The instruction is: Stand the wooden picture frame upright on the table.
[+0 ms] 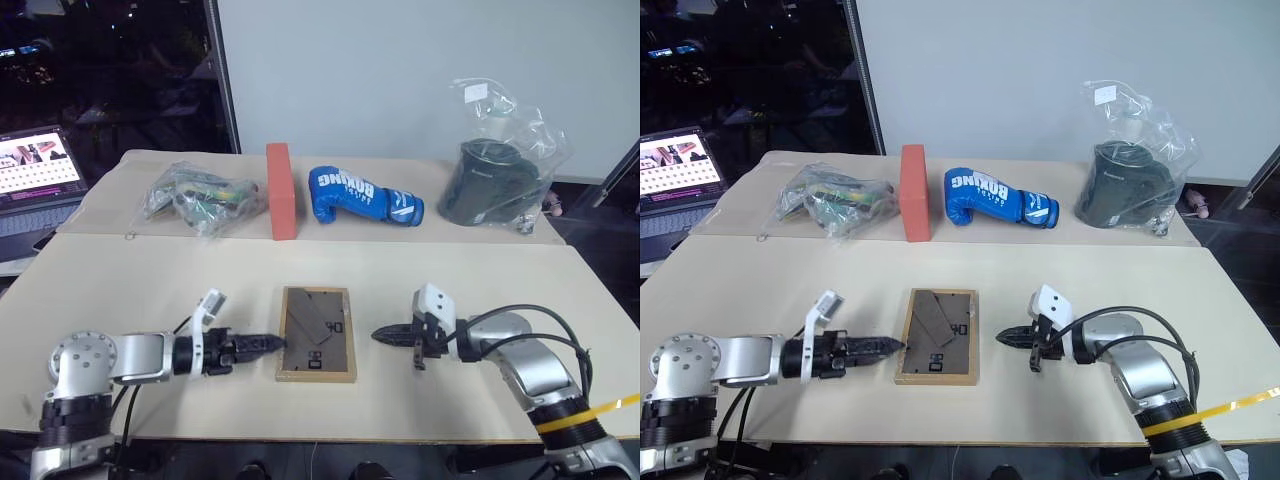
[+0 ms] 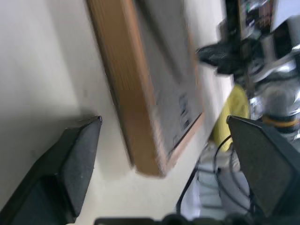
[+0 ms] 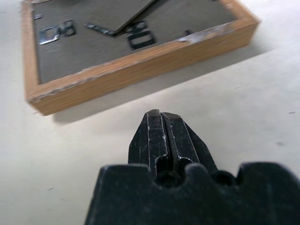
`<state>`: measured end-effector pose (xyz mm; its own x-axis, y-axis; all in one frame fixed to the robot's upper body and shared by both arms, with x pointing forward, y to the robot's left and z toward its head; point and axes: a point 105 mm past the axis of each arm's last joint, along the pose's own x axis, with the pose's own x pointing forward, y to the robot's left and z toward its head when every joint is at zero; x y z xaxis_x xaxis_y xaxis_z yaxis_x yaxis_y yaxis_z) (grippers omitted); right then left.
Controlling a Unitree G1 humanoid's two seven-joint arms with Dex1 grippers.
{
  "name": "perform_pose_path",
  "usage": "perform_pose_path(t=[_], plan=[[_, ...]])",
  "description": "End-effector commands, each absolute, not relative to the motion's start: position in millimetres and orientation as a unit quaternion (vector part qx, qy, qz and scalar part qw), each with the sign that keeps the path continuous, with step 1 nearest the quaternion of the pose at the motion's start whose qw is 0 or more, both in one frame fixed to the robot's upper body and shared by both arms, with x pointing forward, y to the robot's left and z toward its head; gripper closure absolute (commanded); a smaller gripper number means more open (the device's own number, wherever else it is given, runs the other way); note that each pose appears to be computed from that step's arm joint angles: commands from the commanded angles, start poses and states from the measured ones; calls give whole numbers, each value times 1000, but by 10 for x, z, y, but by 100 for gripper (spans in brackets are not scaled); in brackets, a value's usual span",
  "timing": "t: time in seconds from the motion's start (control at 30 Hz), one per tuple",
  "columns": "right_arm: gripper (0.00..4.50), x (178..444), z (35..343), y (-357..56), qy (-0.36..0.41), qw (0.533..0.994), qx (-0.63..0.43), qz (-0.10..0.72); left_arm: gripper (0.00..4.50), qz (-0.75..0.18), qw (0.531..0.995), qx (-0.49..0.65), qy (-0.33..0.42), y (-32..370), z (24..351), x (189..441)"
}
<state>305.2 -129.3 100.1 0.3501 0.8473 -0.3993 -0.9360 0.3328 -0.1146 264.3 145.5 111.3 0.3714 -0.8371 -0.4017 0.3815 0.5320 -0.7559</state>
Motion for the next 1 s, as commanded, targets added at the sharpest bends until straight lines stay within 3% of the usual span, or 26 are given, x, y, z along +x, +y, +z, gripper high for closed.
perform_pose_path(t=[0.03, 0.27, 0.57, 0.67, 0.9, 1.0], plan=[[450, 3008, 1063, -1207, 111, 801, -170, 563, 5, -408, 755, -289, 424, 1240, 981, 2529], [450, 2976, 1048, -1115, 104, 806, -153, 562, 5, -415, 730, -359, 407, 897, 962, 2611], [450, 2960, 1054, -1075, 103, 809, -148, 560, 5, -398, 724, -410, 387, 885, 1065, 2642], [450, 2966, 1070, -1067, 102, 809, -149, 560, 84, -399, 723, -409, 387, 892, 1080, 2628], [450, 2961, 1177, -1098, 108, 808, -128, 565, 332, -416, 716, -421, 371, 895, 1190, 2618], [450, 3055, 1384, -1356, 98, 831, -131, 531, 335, -433, 717, -414, 357, 915, 1301, 2645]])
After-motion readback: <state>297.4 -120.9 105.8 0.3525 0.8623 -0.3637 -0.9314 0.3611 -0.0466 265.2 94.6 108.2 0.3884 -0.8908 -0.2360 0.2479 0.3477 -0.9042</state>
